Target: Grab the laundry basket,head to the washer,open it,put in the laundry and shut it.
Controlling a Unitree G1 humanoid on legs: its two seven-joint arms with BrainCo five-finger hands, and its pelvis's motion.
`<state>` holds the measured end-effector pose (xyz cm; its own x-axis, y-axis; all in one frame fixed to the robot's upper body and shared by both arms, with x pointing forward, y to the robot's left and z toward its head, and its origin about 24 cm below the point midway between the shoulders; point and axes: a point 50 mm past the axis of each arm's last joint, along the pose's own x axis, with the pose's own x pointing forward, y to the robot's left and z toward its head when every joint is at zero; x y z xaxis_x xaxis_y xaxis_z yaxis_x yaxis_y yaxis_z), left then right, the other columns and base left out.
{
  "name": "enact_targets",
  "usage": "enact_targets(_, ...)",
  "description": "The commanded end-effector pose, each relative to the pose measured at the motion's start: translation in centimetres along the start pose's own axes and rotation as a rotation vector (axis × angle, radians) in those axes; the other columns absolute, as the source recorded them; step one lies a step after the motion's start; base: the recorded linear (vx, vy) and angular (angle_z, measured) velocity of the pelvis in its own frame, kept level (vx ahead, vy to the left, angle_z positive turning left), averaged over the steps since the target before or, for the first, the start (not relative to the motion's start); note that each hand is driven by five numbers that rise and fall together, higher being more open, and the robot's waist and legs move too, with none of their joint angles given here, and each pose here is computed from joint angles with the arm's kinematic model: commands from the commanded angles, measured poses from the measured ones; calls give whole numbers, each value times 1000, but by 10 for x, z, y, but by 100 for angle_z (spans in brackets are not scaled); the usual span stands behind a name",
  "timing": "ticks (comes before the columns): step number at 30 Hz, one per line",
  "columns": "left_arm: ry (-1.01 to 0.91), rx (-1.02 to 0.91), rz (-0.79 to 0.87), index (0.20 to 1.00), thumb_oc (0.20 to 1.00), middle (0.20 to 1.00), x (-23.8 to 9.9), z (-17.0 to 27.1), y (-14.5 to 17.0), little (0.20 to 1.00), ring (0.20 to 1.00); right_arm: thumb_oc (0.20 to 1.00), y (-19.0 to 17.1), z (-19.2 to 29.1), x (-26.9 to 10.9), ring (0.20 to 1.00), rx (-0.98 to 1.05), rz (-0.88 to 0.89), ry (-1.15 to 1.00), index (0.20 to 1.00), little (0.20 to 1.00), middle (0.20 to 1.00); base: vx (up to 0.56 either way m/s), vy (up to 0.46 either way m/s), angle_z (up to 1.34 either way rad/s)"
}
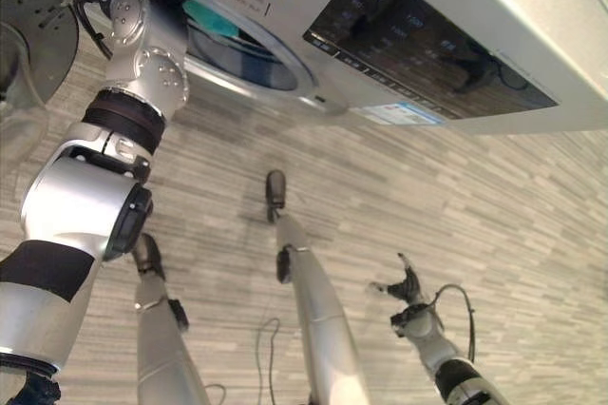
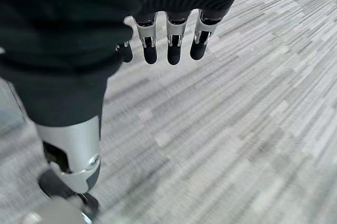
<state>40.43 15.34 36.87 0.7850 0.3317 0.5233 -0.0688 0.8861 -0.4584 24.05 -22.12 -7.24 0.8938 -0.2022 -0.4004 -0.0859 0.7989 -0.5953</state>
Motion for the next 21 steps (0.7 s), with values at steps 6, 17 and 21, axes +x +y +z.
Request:
enact_targets(6,-79,160,-7,200,200,200,24,46,20,200,200,1000,-20,6,2,1000,-25,-25,-52,1000,1000,1000,-9,8,-1)
enact_targets(17,-240,44,-60,1000,1000,1000,32,142,-28,1000,1000,1000,-66,39,8,1000,13,-171,-186,1000,1000,1000,36,3,-2)
enact_targets(21,-234,268,-134,1000,1000,1000,31,129,-36,1000,1000,1000,-75,27,3,1000,-10,-178,-152,1000,1000,1000,11,-10,-6)
